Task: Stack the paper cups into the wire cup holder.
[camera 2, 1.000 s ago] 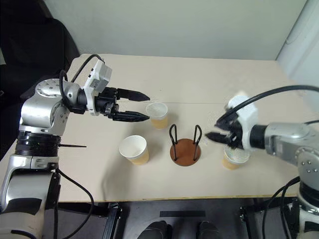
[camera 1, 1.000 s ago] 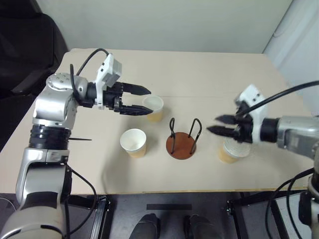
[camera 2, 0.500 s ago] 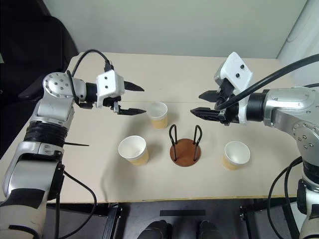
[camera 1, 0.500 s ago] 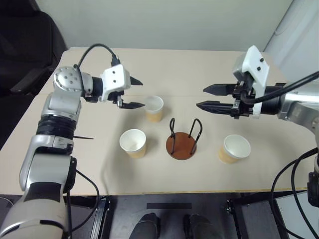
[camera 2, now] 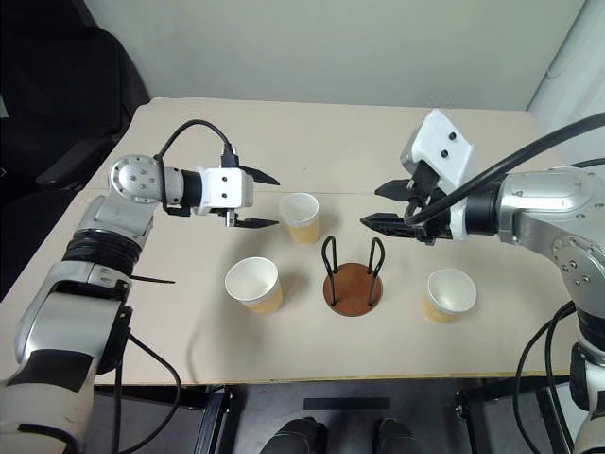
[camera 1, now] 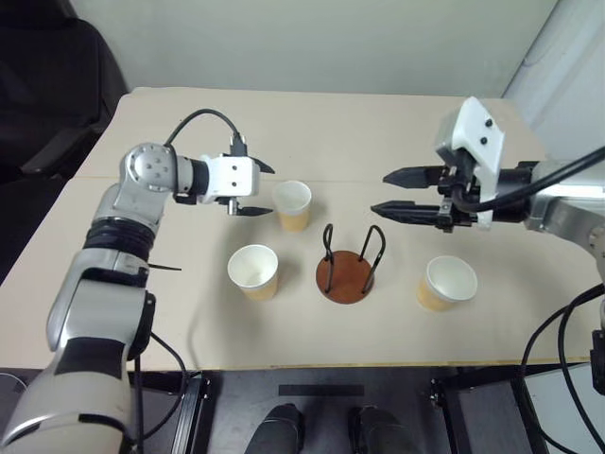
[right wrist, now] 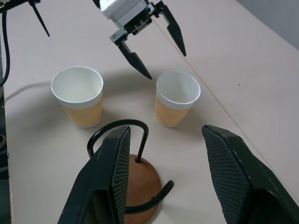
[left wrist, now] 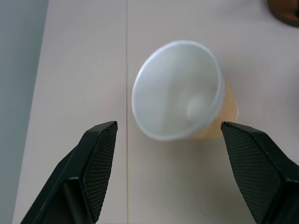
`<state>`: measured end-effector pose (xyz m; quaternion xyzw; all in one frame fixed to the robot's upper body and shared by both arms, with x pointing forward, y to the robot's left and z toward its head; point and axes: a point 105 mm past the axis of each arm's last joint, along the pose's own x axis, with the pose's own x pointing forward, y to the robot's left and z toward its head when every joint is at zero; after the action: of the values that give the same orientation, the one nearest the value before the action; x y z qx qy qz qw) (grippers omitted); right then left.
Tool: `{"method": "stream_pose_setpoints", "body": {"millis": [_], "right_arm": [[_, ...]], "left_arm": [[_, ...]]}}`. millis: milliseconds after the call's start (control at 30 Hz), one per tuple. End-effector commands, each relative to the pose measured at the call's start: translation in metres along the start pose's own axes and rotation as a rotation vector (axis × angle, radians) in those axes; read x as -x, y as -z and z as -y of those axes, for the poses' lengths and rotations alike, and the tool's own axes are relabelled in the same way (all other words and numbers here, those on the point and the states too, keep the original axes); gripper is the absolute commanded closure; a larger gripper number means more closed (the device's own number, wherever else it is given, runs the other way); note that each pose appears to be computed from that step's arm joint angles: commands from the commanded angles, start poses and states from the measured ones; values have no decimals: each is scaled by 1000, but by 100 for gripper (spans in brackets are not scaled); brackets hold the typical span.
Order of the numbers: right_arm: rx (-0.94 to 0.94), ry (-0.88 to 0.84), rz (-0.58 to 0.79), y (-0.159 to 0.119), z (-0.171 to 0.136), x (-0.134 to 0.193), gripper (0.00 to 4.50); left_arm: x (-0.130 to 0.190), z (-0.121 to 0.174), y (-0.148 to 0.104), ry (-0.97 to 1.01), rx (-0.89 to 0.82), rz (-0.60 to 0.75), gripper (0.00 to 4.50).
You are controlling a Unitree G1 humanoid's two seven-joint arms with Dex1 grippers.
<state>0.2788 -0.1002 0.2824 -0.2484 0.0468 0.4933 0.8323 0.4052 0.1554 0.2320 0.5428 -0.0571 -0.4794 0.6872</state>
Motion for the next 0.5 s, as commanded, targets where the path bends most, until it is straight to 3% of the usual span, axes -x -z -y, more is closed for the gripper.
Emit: {"method": "stream_pose_setpoints", "body": {"millis": [33,500], "right_arm": [[47,7,23,-9,-3,7,210],[22,33,28,-8,0,12,210]], "left_arm": [[1,-13,-11,-44,-54,25,68],[-7,8,-10,87,-122,4,68]]}}
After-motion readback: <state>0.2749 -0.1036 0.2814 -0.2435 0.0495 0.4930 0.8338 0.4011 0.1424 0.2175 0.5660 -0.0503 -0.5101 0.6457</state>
